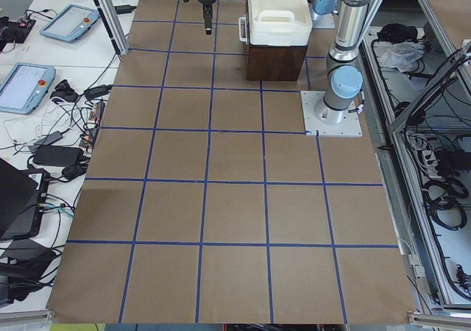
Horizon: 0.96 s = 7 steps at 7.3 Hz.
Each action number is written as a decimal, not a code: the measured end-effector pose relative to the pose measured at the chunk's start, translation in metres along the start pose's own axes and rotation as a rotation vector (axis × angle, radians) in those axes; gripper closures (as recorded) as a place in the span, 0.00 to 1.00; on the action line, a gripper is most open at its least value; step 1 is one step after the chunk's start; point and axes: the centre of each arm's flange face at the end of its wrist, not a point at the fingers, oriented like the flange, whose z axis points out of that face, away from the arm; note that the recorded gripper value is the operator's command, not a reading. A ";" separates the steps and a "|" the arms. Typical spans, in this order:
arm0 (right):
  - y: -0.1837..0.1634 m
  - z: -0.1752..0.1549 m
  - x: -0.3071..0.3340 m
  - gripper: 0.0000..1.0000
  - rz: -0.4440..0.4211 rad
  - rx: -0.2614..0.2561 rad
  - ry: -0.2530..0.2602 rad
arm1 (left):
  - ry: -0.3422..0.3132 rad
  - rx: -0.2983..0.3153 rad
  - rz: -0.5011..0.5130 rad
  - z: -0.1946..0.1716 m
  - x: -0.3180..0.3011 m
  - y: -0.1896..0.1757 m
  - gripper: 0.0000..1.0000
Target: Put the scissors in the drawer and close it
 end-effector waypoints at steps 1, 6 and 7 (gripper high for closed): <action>0.000 0.000 0.000 0.00 0.000 -0.001 0.002 | 0.000 0.028 -0.012 -0.018 -0.005 0.017 0.00; 0.001 0.006 -0.001 0.00 0.007 -0.012 0.002 | -0.007 -0.008 -0.015 -0.024 -0.023 0.034 0.00; 0.001 0.006 -0.001 0.00 0.005 -0.012 0.003 | -0.012 -0.037 0.001 -0.032 -0.027 0.032 0.00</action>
